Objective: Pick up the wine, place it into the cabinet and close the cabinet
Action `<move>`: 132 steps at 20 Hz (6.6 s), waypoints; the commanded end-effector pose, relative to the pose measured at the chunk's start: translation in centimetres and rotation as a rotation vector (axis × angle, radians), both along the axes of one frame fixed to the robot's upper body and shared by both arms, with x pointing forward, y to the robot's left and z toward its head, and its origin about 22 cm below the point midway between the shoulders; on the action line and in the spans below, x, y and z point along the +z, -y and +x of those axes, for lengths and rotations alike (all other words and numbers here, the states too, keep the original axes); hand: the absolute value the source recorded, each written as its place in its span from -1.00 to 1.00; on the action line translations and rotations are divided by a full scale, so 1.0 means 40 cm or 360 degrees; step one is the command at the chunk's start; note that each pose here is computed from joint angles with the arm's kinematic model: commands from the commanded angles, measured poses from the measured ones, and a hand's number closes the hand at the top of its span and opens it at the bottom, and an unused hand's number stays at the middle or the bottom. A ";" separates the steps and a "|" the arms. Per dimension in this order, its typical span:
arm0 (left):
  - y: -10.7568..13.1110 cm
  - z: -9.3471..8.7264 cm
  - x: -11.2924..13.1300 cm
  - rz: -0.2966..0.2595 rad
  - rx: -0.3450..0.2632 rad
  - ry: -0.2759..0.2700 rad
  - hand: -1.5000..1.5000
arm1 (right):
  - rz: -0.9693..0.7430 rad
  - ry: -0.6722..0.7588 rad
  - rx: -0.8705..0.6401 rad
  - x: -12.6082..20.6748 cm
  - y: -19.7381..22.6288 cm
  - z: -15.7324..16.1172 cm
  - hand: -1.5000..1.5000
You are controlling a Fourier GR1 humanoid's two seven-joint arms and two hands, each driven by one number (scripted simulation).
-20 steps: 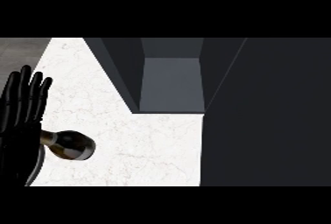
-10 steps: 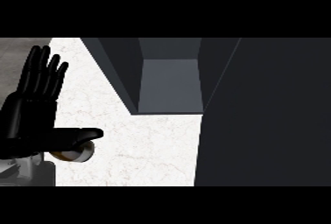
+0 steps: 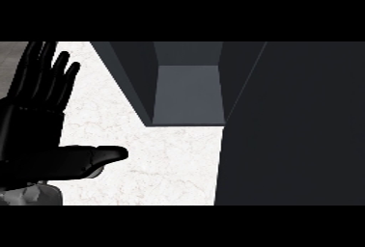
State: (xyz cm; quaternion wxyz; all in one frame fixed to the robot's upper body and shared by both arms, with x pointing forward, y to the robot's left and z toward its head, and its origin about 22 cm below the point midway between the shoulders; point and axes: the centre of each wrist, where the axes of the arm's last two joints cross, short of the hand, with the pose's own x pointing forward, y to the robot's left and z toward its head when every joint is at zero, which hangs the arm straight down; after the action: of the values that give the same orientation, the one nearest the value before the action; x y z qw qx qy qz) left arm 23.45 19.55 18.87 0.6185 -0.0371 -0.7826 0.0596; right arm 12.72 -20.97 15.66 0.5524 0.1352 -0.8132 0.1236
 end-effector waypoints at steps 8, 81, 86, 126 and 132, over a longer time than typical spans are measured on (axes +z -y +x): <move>0.104 -0.085 0.071 -0.0033 0.0014 -0.0042 -1.00 | 0.0010 0.0035 0.0011 0.090 0.011 -0.085 -1.00; -0.395 -0.118 -0.351 0.0112 0.0535 -0.0469 -1.00 | 0.0068 0.0043 0.0009 0.155 -0.020 -0.133 -1.00; -0.355 -0.074 -0.396 0.0134 0.0550 -0.0514 -1.00 | 0.0049 0.0005 0.0006 0.148 -0.018 -0.139 -1.00; -0.386 -0.088 -0.772 -0.0379 0.0568 -0.0527 -1.00 | 0.0046 0.0054 0.0023 0.140 -0.017 -0.128 -1.00; -0.354 -0.099 -0.812 -0.0465 0.0469 -0.0504 -1.00 | 0.0031 0.0024 0.0014 0.139 -0.016 -0.128 -1.00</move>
State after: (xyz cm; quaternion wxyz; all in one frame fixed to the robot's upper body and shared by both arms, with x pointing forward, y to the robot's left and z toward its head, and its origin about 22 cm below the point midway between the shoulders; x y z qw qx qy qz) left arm 20.16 33.77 -12.67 0.7097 0.0188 -0.6547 0.2593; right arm 12.07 -18.70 17.91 0.5780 0.1289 -0.7956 0.1280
